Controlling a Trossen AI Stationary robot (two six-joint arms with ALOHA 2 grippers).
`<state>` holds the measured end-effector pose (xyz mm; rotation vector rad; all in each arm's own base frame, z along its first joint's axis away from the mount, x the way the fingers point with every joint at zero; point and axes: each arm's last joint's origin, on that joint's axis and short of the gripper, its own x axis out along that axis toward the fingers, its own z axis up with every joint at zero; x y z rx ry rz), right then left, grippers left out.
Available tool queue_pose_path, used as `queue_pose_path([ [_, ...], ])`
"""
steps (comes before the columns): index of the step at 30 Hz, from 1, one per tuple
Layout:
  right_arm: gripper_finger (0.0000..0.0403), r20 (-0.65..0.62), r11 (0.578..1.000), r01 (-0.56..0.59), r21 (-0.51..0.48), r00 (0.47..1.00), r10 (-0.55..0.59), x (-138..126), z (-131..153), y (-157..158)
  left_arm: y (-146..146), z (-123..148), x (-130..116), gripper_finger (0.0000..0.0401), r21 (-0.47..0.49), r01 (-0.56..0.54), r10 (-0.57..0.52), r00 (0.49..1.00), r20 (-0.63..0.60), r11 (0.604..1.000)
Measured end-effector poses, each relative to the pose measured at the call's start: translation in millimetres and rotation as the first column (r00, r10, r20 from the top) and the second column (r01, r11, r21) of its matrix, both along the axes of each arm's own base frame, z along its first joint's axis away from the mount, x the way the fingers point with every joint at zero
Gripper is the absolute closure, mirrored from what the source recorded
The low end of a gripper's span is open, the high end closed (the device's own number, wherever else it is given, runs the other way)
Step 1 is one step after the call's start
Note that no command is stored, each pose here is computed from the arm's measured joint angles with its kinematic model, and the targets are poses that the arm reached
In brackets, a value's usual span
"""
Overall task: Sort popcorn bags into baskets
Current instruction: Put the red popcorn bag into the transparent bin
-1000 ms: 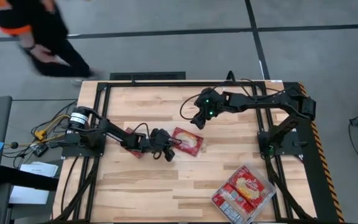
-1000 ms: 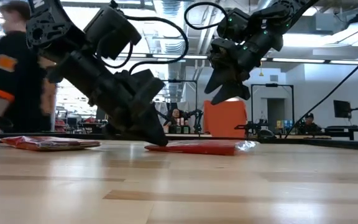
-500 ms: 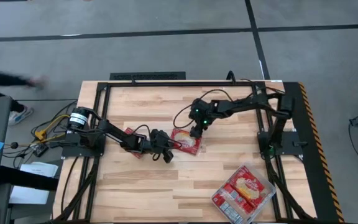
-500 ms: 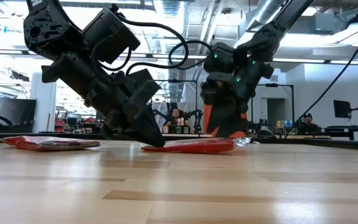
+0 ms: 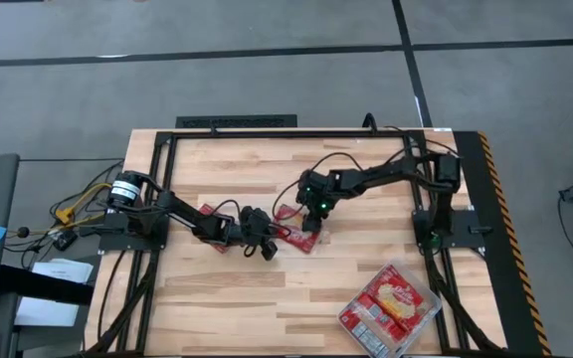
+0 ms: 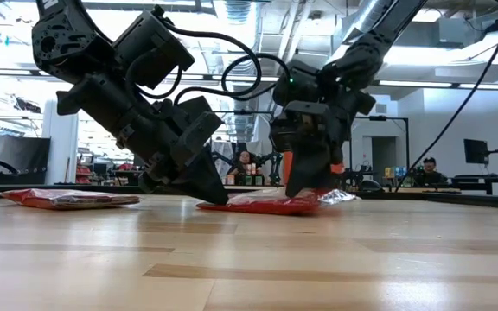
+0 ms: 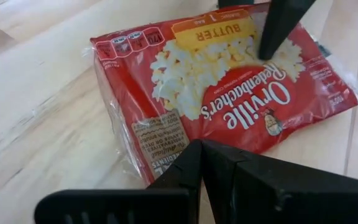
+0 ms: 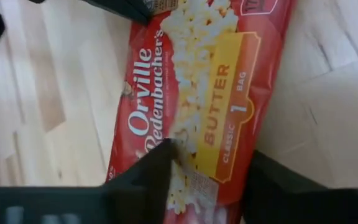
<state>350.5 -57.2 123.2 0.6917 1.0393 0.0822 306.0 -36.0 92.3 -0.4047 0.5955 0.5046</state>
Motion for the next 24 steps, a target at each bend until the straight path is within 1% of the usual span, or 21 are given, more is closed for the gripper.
queue_pose_path([
  [2, 0.0282, -0.006, 1.0, 0.011, 0.005, 1.0, -0.011, -0.1, 1.8, 0.3, -0.1, 0.6, 0.3, 0.0401, -0.003, 0.005, -0.005, 1.0, 0.004, 1.0],
  [5, 0.0368, -0.016, 0.998, 0.044, 0.04, 0.999, -0.043, 0.4, 3.3, -0.3, -1.2, 7.6, 3.1, 0.0401, -0.027, 0.03, -0.029, 0.999, 0.019, 0.999],
  [6, 0.0381, -0.014, 0.998, 0.05, 0.049, 0.999, -0.049, 0.3, 5.3, -0.2, -1.7, 13.5, 5.3, 0.0401, -0.035, 0.04, -0.039, 0.998, 0.04, 0.999],
  [7, 0.0384, -0.013, 0.997, 0.062, 0.056, 0.998, -0.061, -0.1, 8.2, -0.5, -2.3, 21.3, 6.6, 0.0401, -0.035, 0.061, -0.059, 0.997, 0.059, 0.998],
  [9, 0.0376, -0.004, 0.995, 0.087, 0.057, 0.996, -0.087, -0.5, 15.6, 0.5, -3.4, 36.2, 7.7, 0.0401, -0.027, 0.104, -0.102, 0.992, 0.081, 0.994],
  [11, 0.0372, -0.007, 0.993, 0.104, 0.059, 0.995, -0.104, -4.3, 27.5, 3.8, -3.7, 60.9, 7.0, 0.0401, -0.01, 0.121, -0.119, 0.983, 0.136, 0.993],
  [14, 0.0382, 0.026, 0.994, 0.092, 0.057, 0.995, -0.093, -14.0, 55.4, 9.9, -1.6, 99.7, -2.0, 0.0401, 0.002, 0.117, -0.115, 0.971, 0.212, 0.993],
  [17, 0.039, 0.014, 0.997, 0.068, 0.043, 0.998, -0.068, -32.9, 84.0, 21.4, 1.3, 138.2, -18.7, 0.0401, 0.01, 0.11, -0.108, 0.943, 0.316, 0.994],
  [20, 0.0384, -0.029, 0.997, 0.08, -0.003, 0.996, -0.08, -56.8, 110.7, 41.2, 5.5, 173.3, -39.7, 0.0401, 0.048, 0.077, -0.09, 0.908, 0.409, 0.996],
  [22, 0.0375, -0.049, 0.996, 0.087, -0.009, 0.995, -0.088, -74.0, 126.4, 59.8, 8.7, 187.8, -52.7, 0.0401, 0.075, 0.036, -0.066, 0.895, 0.441, 0.997],
  [24, 0.0368, -0.062, 0.996, 0.092, 0.009, 0.994, -0.091, -92.8, 137.5, 83.1, 12.1, 197.3, -66.3, 0.0401, 0.101, -0.008, -0.038, 0.896, 0.443, 0.995],
])
